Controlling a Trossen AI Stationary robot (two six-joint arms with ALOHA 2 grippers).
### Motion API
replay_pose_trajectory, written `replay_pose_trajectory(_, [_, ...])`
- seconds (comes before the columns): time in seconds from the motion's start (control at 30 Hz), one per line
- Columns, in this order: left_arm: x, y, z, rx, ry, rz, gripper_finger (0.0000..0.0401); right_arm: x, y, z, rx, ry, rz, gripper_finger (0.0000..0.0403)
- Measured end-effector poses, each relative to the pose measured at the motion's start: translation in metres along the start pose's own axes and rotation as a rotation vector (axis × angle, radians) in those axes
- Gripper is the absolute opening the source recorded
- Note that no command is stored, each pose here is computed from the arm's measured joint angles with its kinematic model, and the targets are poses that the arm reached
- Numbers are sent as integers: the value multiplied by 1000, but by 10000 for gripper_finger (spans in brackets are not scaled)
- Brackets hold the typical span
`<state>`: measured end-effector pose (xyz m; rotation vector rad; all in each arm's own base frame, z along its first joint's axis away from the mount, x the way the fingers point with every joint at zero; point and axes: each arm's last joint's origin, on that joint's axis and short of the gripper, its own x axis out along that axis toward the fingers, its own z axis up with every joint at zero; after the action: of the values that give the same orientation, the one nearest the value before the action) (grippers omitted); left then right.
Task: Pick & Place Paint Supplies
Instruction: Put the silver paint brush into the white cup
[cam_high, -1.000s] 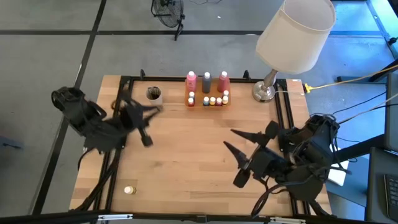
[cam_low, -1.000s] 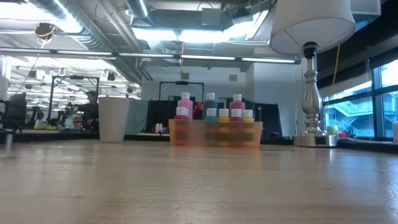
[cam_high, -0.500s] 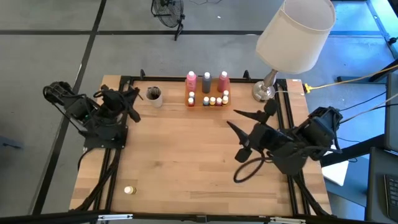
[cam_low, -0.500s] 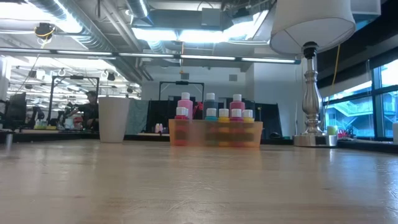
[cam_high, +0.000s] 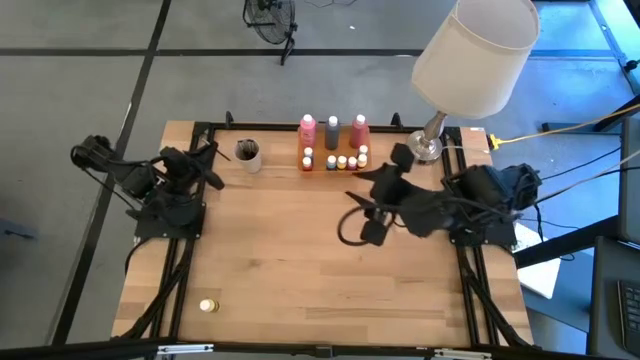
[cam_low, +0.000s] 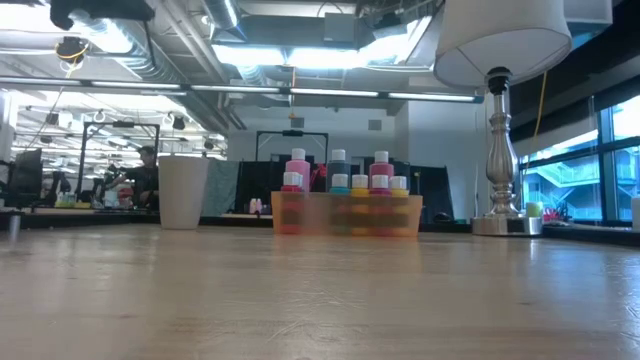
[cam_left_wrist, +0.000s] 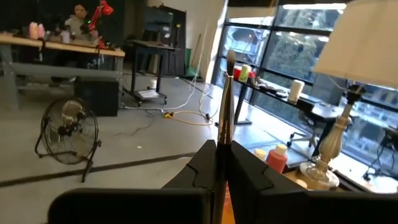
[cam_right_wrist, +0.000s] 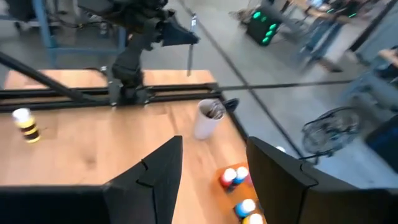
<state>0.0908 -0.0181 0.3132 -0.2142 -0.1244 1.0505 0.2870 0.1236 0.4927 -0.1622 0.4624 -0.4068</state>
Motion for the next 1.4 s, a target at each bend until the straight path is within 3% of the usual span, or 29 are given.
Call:
replay_pose_trajectory(0.2, [5, -19, -14, -41, -12, 45, 15, 28, 3, 0, 6, 60, 88, 181])
replay_pose_trajectory(0.33, [17, -48, -23, 56, 69, 34, 15, 45, 9, 1, -18, 69, 163, 181])
replay_pose_trajectory(0.43, [36, -70, -22, 135, 123, -42, 15, 52, 14, 2, -62, 61, 220, 181])
replay_pose_trajectory(0.53, [63, -81, -8, 152, 61, -208, 15, 53, 16, 5, -82, 33, 274, 181])
replay_pose_trajectory(0.6, [79, -77, 6, 123, -30, -261, 15, 53, 17, 8, -82, 12, 298, 181])
replay_pose_trajectory(0.67, [91, -64, 14, 125, -64, -221, 14, 52, 17, 9, -86, 0, 310, 181])
replay_pose_trajectory(0.83, [104, -27, 10, 172, 66, -124, 14, 50, 18, 7, -85, 17, 316, 181])
replay_pose_trajectory(1.03, [107, -5, -5, 142, 99, -102, 14, 48, 19, 5, -97, 36, 319, 181])
replay_pose_trajectory(1.13, [105, 5, -24, 132, 126, -79, 15, 49, 19, 4, -100, 40, 317, 181])
replay_pose_trajectory(1.27, [96, 20, -46, 88, 133, -16, 15, 48, 18, 2, -113, 60, 316, 181])
replay_pose_trajectory(1.4, [86, 31, -52, 67, 104, 9, 15, 48, 18, 0, -115, 75, 314, 181])
